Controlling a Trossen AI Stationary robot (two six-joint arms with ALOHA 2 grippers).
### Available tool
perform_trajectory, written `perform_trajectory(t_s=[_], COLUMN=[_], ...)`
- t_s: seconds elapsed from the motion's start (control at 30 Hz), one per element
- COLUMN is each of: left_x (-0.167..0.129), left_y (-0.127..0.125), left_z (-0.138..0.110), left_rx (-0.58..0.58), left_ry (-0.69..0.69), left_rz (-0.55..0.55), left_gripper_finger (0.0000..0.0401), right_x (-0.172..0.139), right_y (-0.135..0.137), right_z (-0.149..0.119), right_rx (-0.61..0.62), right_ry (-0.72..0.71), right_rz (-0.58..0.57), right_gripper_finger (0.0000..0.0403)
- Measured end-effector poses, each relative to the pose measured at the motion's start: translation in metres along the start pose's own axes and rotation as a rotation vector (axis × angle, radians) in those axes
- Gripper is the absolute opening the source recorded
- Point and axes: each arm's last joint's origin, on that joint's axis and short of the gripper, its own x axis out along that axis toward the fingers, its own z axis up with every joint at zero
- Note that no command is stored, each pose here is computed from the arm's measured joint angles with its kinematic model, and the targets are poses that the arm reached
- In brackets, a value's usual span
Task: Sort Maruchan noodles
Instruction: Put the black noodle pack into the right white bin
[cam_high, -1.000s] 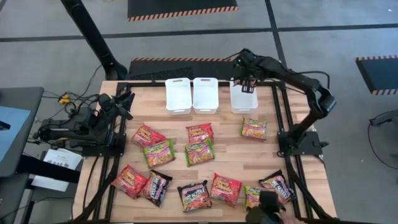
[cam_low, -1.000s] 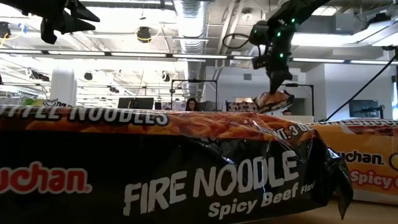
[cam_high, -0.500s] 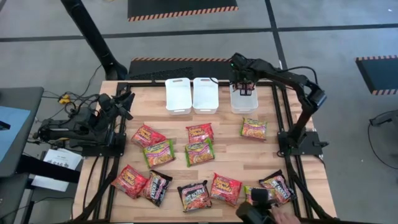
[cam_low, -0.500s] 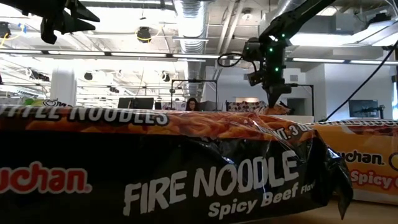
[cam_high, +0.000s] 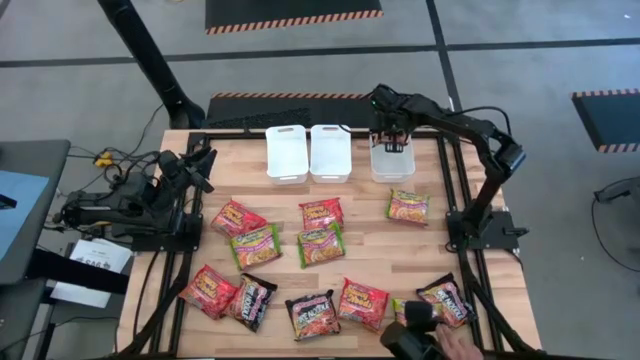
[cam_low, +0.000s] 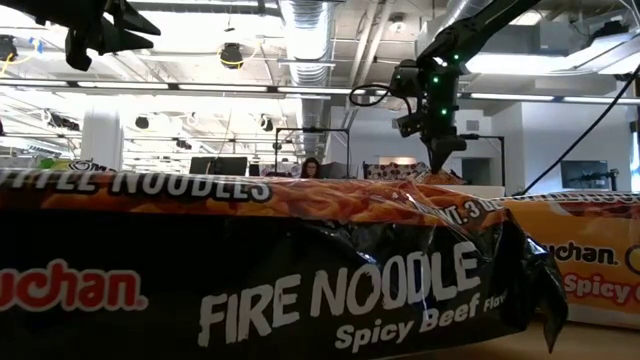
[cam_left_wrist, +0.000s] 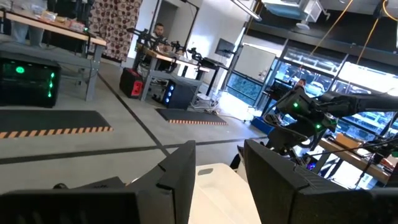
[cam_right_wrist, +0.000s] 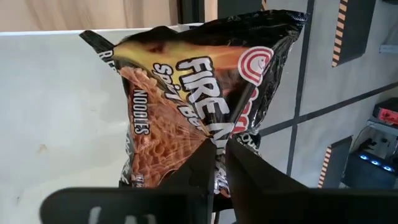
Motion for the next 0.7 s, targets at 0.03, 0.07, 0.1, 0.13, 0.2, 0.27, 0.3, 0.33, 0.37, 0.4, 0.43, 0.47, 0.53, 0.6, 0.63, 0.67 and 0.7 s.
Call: perform_trajectory(t_s=[0.03,0.07,0.1,0.13,0.2,0.27,0.3,0.33,0.37,0.4,0.43,0.47,0.53,0.6,0.63,0.67,0.7], left_x=[0.0000,0.0000,0.0000,0.0000,0.0000,0.0000,0.0000,0.0000,0.0000,0.0000,0.0000,0.0000,0.0000,0.0000,0.0000,0.0000,0.0000], left_y=[0.0000,0.0000,0.0000,0.0000,0.0000,0.0000,0.0000,0.0000,0.0000,0.0000,0.0000,0.0000,0.0000,0.0000,0.0000,0.0000,0.0000], left_z=[0.0000,0.0000,0.0000,0.0000,0.0000,0.0000,0.0000,0.0000,0.0000,0.0000,0.0000,0.0000,0.0000,0.0000,0.0000,0.0000,0.0000], left_rx=[0.000,0.000,0.000,0.000,0.000,0.000,0.000,0.000,0.000,0.000,0.000,0.000,0.000,0.000,0.000,0.000,0.000], left_ry=[0.000,0.000,0.000,0.000,0.000,0.000,0.000,0.000,0.000,0.000,0.000,0.000,0.000,0.000,0.000,0.000,0.000], left_rz=[0.000,0.000,0.000,0.000,0.000,0.000,0.000,0.000,0.000,0.000,0.000,0.000,0.000,0.000,0.000,0.000,0.000], left_gripper_finger=[0.0125,0.0125,0.0125,0.0125,0.0125,0.0125,0.0125,0.0125,0.0125,0.0125,0.0125,0.0125,0.0125,0.0125,0.0125,0.0125,0.0125], right_x=[0.0002,0.0002,0.0002,0.0003,0.0008,0.0010,0.0009,0.0009,0.0010,0.0009,0.0009,0.0009,0.0009,0.0008,0.0007,0.0007,0.0007], right_y=[-0.0004,-0.0004,-0.0004,-0.0004,-0.0009,-0.0009,-0.0010,-0.0011,-0.0012,-0.0013,-0.0016,-0.0020,-0.0025,-0.0027,-0.0029,-0.0029,-0.0030], right_z=[-0.0005,-0.0005,-0.0005,-0.0008,-0.0024,-0.0031,-0.0032,-0.0032,-0.0033,-0.0030,-0.0029,-0.0028,-0.0030,-0.0035,-0.0037,-0.0038,-0.0042], right_rx=[0.006,0.015,0.026,0.035,0.039,0.046,0.057,0.062,0.063,0.064,0.065,0.067,0.067,0.069,0.069,0.068,0.068], right_ry=[0.002,0.002,0.002,0.003,0.011,0.016,0.015,0.016,0.016,0.015,0.015,0.020,0.033,0.045,0.050,0.055,0.064], right_rz=[0.000,0.000,0.000,0.001,0.007,0.009,0.008,0.008,0.007,0.005,0.000,-0.010,-0.027,-0.036,-0.041,-0.045,-0.052], right_gripper_finger=[0.0068,0.0072,0.0076,0.0080,0.0092,0.0107,0.0115,0.0123,0.0131,0.0139,0.0144,0.0149,0.0156,0.0161,0.0163,0.0164,0.0166])
